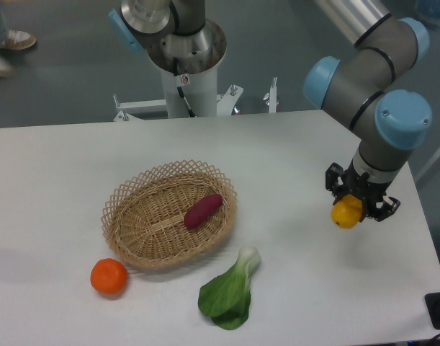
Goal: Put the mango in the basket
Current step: 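Carry the held yellow mango with the gripper over the wicker basket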
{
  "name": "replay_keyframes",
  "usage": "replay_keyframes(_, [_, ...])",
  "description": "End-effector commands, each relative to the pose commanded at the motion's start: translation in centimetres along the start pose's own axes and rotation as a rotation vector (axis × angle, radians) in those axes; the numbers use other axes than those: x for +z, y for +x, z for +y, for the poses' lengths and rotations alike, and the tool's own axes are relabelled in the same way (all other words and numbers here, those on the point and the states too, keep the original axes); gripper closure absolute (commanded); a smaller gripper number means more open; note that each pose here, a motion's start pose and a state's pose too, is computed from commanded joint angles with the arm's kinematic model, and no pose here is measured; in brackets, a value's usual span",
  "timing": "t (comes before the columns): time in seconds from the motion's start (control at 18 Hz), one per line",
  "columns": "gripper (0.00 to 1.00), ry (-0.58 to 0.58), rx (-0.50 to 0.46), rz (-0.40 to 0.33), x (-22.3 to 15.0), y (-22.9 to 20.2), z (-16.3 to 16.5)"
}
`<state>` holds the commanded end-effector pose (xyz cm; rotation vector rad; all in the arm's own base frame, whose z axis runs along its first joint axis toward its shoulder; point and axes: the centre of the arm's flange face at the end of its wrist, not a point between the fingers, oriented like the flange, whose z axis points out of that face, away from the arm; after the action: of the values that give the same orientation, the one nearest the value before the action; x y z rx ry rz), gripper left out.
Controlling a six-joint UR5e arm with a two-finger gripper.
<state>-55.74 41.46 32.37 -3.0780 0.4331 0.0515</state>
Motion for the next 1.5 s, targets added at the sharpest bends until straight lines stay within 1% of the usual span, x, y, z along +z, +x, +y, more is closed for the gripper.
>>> replay_keyframes(0.33, [0.43, 0.002, -0.008, -0.001, -0.1, 0.1, -0.2])
replay_keyframes(0.61, [0.43, -0.002, 0.0, 0.005, 0.3, 0.7, -1.2])
replay_keyframes(0.89, [0.44, -0.004, -0.028, 0.009, -0.4, 3.1, -4.9])
replay_keyframes(1.06, [0.44, 0.011, -0.08, 0.013, -0.9, 5.3, -7.5])
replay_keyframes(1.17, [0.44, 0.028, -0.135, 0.009, -1.1, 6.1, -9.4])
replay_keyframes(1.28, [0.44, 0.06, -0.178, 0.024, -1.2, 7.1, -11.1])
replay_keyframes(1.5, [0.44, 0.068, -0.176, 0.033, -1.4, 11.4, -17.0])
